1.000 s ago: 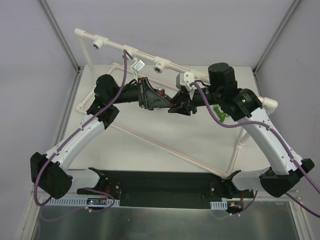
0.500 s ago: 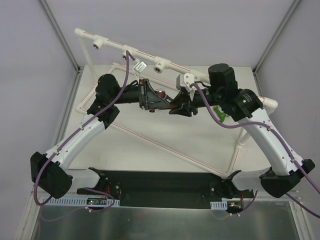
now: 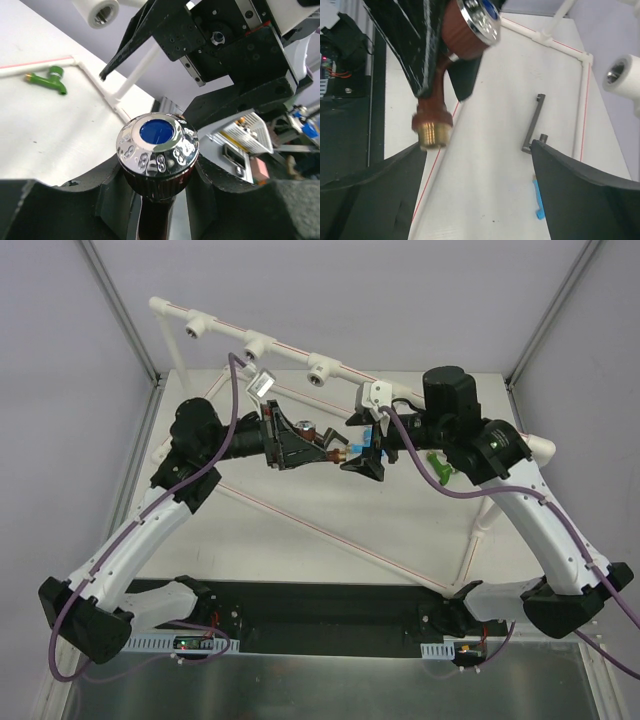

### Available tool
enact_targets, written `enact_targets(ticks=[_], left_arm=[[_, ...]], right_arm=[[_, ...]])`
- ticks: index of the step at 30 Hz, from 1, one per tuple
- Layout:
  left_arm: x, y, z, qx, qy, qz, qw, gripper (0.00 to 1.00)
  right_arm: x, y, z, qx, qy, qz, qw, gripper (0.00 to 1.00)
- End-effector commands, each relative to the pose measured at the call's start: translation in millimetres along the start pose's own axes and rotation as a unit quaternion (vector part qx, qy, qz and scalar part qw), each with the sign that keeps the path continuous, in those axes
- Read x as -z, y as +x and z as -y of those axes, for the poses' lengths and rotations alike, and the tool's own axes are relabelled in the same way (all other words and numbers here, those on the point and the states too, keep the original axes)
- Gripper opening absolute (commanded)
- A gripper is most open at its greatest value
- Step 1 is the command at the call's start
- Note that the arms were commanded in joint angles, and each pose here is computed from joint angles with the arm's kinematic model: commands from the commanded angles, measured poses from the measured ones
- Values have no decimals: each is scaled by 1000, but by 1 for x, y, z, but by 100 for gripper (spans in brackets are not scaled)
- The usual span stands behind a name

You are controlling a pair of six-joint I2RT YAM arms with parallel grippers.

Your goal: Install the water faucets

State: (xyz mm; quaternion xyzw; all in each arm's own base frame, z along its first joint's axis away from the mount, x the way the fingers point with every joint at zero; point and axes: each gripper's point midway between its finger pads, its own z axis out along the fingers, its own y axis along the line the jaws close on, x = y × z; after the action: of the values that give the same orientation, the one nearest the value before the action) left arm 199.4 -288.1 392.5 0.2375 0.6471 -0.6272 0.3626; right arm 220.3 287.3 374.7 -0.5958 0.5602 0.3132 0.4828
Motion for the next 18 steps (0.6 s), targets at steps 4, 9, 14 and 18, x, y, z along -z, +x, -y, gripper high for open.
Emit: enact_targets(ticks=[4,9,14,18], left_arm=[[29,-13,-17,-98,-76,54,991,0],[26,-8,-20,-88,-70,44,993,0],[20,-12,-9,-66,-39,44,996,0],[17,-13,-1,-66,-22,44,997,0]], right_arm=[[25,-11,16,22,71,1,997,91],[18,-26,-8,23,0,48,999,89],[5,-28,-13,26,-29,61,997,88],[-3,-26,-14,19,-48,58,997,85]])
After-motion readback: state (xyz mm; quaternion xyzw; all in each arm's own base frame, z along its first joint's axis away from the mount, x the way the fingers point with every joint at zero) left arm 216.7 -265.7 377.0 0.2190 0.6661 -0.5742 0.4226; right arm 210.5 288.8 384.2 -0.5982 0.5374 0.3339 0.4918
